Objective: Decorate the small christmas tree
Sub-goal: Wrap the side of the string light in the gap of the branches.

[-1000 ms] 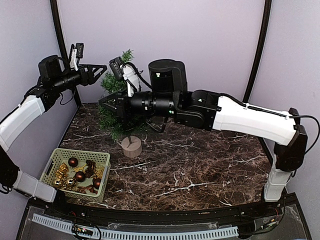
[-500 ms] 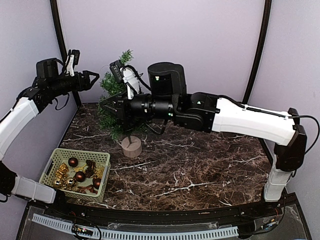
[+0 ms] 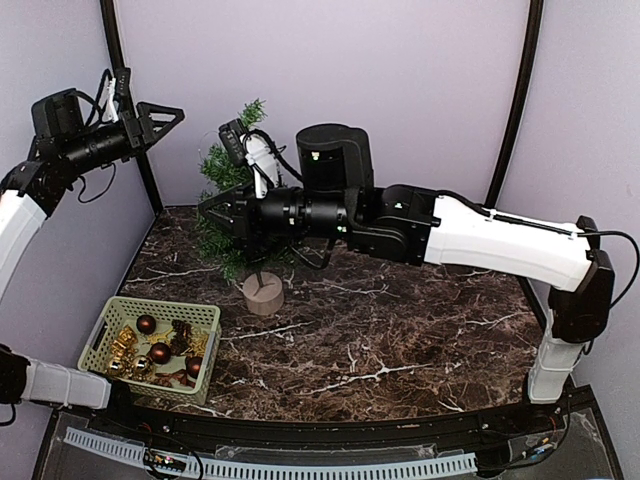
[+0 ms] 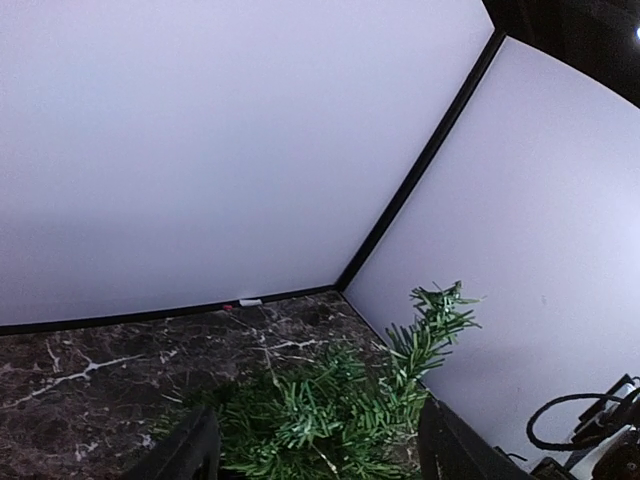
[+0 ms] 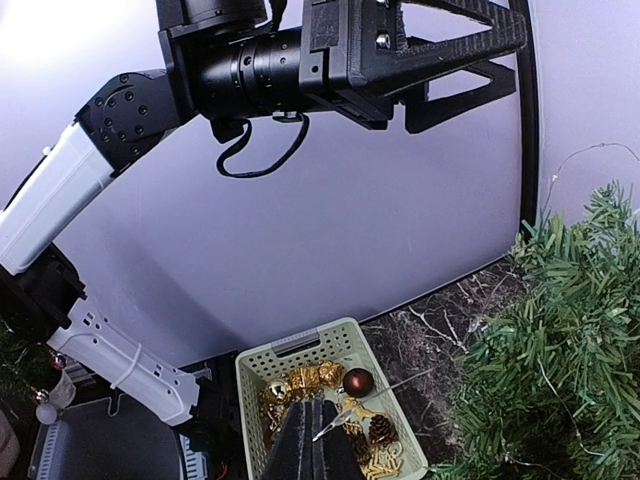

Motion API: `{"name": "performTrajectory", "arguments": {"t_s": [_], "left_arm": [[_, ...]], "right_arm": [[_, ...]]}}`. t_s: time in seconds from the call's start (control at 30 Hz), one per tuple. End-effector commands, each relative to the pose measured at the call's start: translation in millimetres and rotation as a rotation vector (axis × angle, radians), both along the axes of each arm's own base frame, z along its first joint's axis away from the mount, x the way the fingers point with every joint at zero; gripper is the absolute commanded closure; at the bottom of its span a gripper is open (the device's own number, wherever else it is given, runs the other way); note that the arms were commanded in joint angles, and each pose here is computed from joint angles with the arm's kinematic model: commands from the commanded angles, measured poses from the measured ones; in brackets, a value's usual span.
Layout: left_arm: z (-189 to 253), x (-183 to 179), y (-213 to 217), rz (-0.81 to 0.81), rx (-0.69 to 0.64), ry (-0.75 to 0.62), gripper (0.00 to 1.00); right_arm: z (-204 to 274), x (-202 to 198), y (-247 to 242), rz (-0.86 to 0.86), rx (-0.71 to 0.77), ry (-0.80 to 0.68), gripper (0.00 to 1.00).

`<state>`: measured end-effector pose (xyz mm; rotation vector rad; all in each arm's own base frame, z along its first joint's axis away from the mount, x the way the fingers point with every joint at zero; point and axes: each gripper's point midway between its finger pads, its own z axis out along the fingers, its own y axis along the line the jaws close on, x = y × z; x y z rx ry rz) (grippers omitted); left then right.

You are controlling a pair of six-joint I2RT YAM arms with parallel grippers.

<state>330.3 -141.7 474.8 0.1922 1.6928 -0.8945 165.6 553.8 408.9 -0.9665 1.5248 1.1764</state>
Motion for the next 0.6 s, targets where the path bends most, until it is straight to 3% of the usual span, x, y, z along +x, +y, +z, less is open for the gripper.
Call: {"name": "performTrajectory", "arguments": {"t_s": [0.0,0.17,0.23,0.4,0.57], "left_arm": [[-7,-4,-22,-0.157,-0.069,0.087,0.29],[-24,2,-28,-0.194,-0.057,0.142,0.3],[-29,4,-29,-0.199,-0.05,0.156,0.35],[-31,5,-33,-0.223,-0.058,0.156,0.61],[-33,7,-34,-0.235,-0.061,0.162,0.74]], "right_arm": [[29,-10,-8,0.022,0.079,-0.02,1.0],[28,-11,-8,0.02,0.074,-0.019,1.0],[26,-10,-8,0.02,0.069,-0.017,1.0],[26,-10,-6,0.021,0.069,-0.02,1.0],[27,-9,-6,0.017,0.071,-0.021,1.0]]}}
